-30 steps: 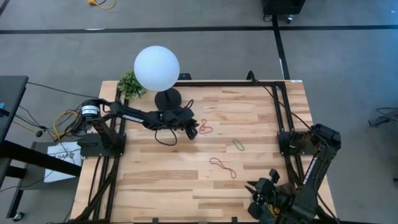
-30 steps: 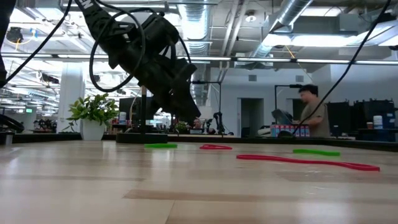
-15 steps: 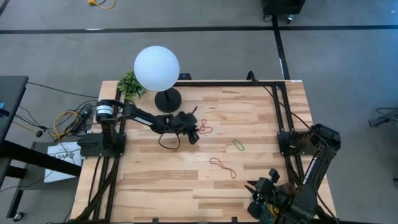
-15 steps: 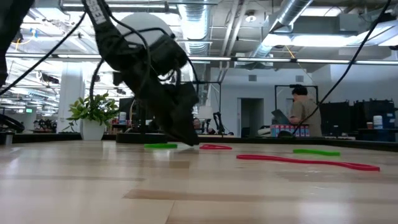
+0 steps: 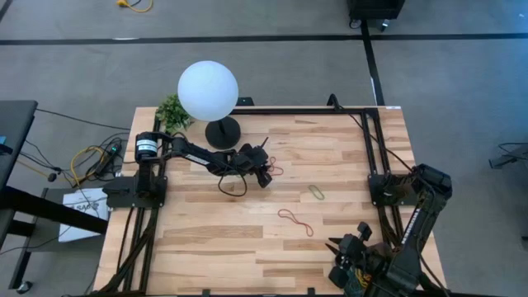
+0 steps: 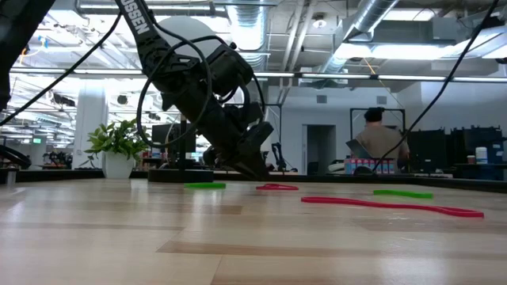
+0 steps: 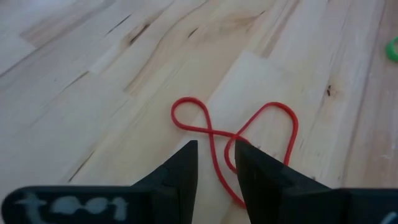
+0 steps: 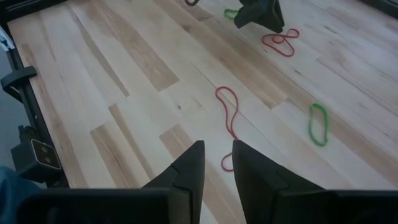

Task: Pick and place items into bin
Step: Put the red rubber band into the black bin

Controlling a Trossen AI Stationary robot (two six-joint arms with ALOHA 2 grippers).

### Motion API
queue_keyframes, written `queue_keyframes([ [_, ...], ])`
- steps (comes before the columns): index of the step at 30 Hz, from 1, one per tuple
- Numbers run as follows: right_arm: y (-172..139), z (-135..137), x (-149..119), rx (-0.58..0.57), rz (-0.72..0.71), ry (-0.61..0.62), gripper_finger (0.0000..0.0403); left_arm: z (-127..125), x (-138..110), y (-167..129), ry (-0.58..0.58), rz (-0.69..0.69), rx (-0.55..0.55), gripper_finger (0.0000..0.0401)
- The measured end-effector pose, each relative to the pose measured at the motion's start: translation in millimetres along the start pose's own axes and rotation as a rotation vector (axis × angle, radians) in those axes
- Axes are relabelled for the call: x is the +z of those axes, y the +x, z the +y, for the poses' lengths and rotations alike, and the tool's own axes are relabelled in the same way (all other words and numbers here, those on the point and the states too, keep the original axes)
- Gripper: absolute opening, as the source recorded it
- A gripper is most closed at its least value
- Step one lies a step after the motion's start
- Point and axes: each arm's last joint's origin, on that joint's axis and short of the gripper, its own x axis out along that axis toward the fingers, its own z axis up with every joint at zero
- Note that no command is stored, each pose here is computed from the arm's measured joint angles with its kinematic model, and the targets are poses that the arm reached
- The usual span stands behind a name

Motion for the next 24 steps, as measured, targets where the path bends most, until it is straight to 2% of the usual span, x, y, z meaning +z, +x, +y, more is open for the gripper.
queue_keyframes([
  [14, 3, 0, 3, -0.011, 0.000, 0.009, 0.0076, 1, 0, 0, -0.003, 0.002, 0.005, 0.0096],
  [20, 3, 0, 3, -0.010, 0.003, 0.010, 0.0076, -1, -15, 21, -0.015, -0.031, 0.014, 0.0096],
  [24, 3, 0, 3, -0.010, 0.003, 0.010, 0.0076, -1, -28, 31, -0.028, -0.016, 0.063, 0.0096],
])
